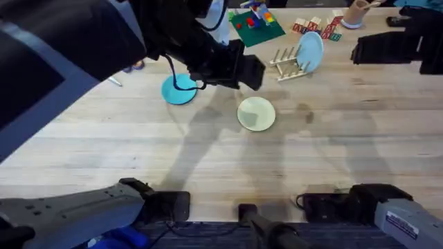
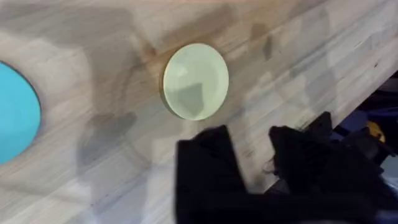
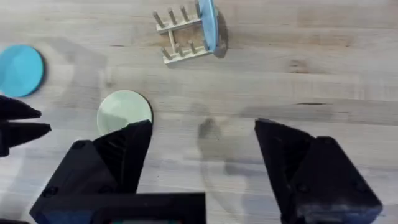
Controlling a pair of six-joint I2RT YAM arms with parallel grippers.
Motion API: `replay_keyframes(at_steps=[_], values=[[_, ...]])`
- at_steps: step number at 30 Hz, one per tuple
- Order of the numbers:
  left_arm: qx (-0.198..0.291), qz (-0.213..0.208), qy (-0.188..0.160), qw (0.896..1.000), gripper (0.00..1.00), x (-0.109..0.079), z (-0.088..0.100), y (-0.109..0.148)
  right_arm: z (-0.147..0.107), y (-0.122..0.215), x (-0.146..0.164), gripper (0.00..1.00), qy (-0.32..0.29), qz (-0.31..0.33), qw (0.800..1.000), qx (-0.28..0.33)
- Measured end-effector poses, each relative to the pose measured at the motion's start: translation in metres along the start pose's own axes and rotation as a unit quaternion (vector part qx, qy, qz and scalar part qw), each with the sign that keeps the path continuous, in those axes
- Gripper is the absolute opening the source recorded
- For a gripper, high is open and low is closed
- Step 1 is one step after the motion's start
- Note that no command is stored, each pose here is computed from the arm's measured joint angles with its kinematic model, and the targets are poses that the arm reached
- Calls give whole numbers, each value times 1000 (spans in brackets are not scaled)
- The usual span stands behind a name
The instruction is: Pick up the plates from the table one by one and place each into a slot on the dish rack.
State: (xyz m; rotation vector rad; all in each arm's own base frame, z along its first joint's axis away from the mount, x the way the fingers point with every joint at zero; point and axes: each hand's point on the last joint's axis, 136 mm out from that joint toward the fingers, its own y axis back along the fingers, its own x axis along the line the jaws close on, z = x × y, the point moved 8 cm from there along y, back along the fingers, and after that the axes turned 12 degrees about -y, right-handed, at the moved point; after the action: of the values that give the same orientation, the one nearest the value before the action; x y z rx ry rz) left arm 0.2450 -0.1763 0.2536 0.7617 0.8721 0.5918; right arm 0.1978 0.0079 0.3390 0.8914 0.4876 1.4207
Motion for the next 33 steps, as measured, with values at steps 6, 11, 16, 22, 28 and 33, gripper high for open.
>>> replay_keyframes(at_steps=[6, 11, 16, 22, 28, 33], values=[[-11, -2, -5, 1000, 43, -1, 4, 0, 0, 0, 0, 995, 0, 0, 1000, 0], [-12, -3, 9, 1000, 42, -1, 4, 0, 0, 0, 0, 995, 0, 0, 1000, 0], [-11, -9, 30, 999, 42, -2, 4, 0, 0, 0, 0, 995, 0, 0, 1000, 0], [-8, -38, 20, 999, 42, -7, 4, 0, 0, 0, 0, 995, 0, 0, 1000, 0], [-28, -74, -5, 997, 43, -9, 10, 1, 0, 0, 0, 996, 0, 0, 1000, 0], [-31, -98, 3, 995, 42, 3, 4, -7, 0, 0, 0, 995, 0, 0, 1000, 0]])
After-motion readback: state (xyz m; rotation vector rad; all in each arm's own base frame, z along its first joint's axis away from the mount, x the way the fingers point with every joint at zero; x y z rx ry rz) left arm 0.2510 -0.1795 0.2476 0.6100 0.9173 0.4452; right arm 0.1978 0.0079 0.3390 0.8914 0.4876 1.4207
